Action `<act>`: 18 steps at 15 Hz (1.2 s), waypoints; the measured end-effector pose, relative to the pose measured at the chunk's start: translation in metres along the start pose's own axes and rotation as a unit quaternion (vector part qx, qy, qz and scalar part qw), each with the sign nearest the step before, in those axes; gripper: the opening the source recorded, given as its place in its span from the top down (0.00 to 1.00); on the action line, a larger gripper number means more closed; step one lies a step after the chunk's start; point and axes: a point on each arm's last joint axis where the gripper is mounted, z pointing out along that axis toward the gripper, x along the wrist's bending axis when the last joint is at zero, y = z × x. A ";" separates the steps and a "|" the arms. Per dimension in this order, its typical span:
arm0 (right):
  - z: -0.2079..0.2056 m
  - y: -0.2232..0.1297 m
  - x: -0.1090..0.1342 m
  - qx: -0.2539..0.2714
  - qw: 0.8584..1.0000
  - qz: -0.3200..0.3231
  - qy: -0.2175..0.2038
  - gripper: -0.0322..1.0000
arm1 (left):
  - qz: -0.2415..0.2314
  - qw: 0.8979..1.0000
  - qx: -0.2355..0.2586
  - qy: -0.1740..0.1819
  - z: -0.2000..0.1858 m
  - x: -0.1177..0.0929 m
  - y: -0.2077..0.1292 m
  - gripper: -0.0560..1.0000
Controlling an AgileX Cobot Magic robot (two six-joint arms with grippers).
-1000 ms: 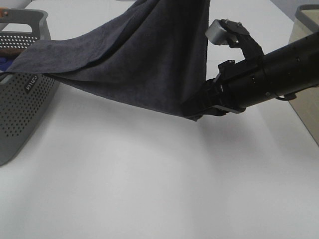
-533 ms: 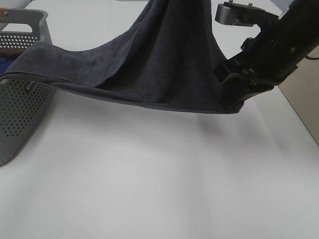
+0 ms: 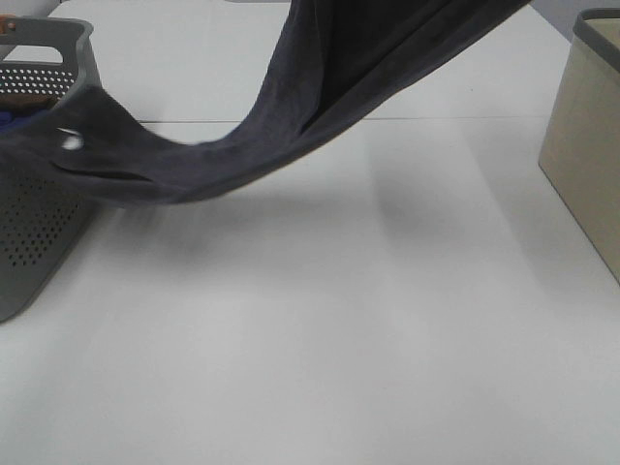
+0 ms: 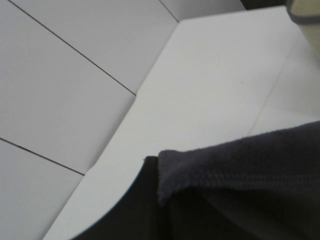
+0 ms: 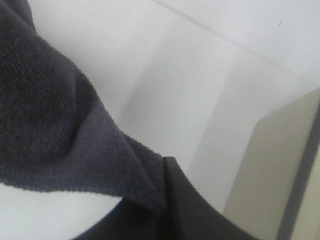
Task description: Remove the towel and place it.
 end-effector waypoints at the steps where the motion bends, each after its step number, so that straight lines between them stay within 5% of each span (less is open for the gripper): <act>1: -0.009 0.011 -0.006 -0.025 0.999 -0.011 -0.021 0.96 | -0.022 0.999 -0.026 0.021 0.002 0.011 -0.001 0.95; 4: -0.025 0.045 -0.017 -0.134 0.988 -0.030 -0.069 0.96 | -0.070 0.993 -0.066 0.068 0.010 0.040 -0.013 0.95; 9: -0.024 0.077 -0.023 -0.268 0.956 -0.047 -0.110 0.96 | -0.070 0.981 -0.139 0.114 0.028 0.060 -0.022 0.95; 12: 0.001 0.101 -0.025 -0.346 0.925 -0.072 -0.138 0.96 | -0.054 0.951 -0.253 0.170 0.057 0.077 -0.040 0.95; 15: 0.001 0.112 -0.026 -0.403 0.897 -0.089 -0.158 0.96 | -0.043 0.909 -0.358 0.207 0.061 0.086 -0.045 0.95; 18: -0.008 0.118 -0.027 -0.447 0.869 -0.111 -0.183 0.96 | -0.042 0.892 -0.395 0.216 0.054 0.088 -0.040 0.95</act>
